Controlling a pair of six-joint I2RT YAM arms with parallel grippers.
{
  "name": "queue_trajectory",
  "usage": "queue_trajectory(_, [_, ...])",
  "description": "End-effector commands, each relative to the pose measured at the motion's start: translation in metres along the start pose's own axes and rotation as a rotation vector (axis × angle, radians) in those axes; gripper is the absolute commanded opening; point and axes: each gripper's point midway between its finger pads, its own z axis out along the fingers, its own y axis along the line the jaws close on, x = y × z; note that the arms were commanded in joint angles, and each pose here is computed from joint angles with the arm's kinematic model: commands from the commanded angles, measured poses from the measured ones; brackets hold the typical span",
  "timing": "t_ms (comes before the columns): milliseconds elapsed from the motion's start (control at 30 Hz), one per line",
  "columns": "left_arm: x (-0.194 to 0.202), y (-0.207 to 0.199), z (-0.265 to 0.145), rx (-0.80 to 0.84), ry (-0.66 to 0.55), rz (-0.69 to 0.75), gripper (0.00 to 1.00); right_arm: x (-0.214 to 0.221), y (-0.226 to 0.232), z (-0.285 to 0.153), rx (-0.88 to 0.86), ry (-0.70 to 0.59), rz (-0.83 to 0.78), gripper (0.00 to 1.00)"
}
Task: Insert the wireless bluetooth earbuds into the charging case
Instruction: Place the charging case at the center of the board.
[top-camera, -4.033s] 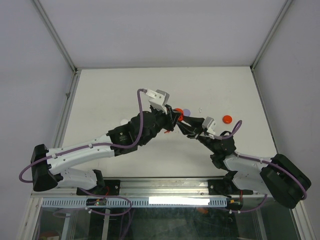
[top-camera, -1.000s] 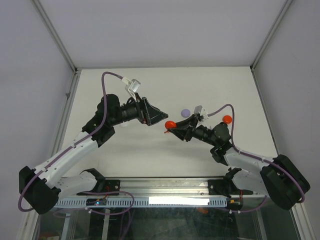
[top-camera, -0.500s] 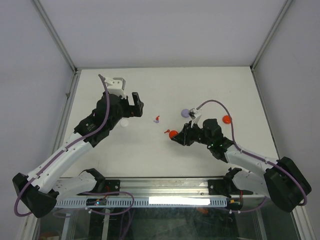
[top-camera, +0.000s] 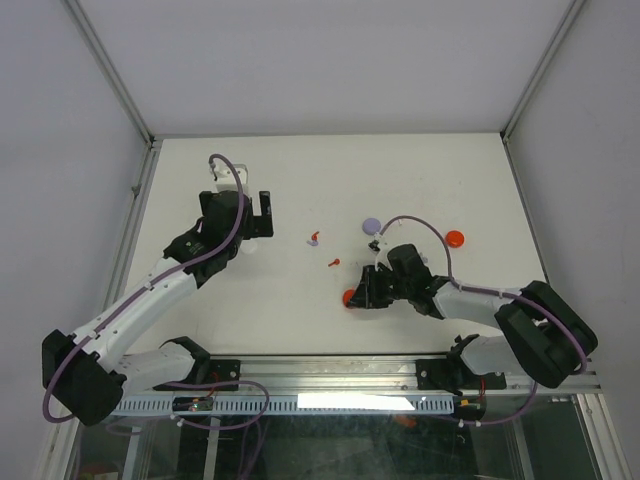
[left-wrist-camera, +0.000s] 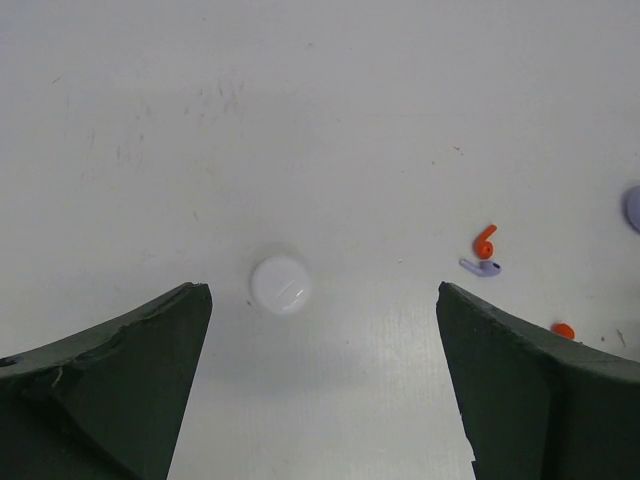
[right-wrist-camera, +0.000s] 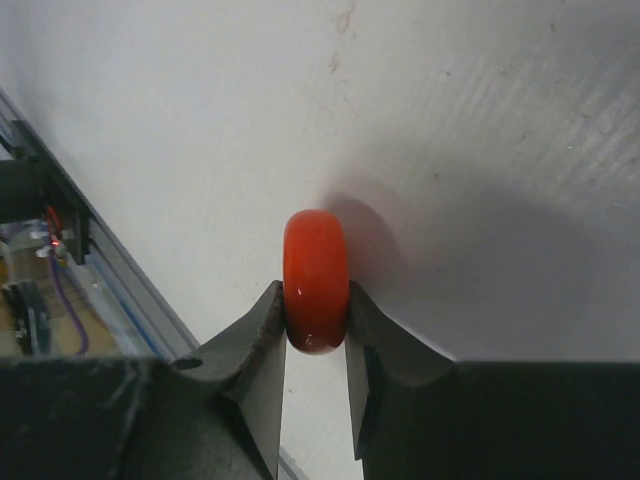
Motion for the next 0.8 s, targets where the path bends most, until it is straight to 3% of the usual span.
queue_trajectory(0, [-0.003,0.008,0.004,-0.031,-0.005,-0.033,0.99,-0.008,0.007,0.006,-0.009,0.009,0.030,0.15])
queue_trajectory(333, [0.008,0.025,0.019,-0.078,0.070,-0.087,0.99,-0.013,-0.020,-0.007,0.178,-0.043,0.047,0.46])
queue_trajectory(600, [0.010,0.031,0.021,-0.083,0.085,-0.111,0.99,-0.025,-0.020,-0.024,0.249,-0.060,0.001,0.63])
queue_trajectory(767, [0.019,0.028,0.026,-0.073,0.135,-0.141,0.99,-0.050,-0.010,-0.044,0.279,-0.154,-0.073,0.70])
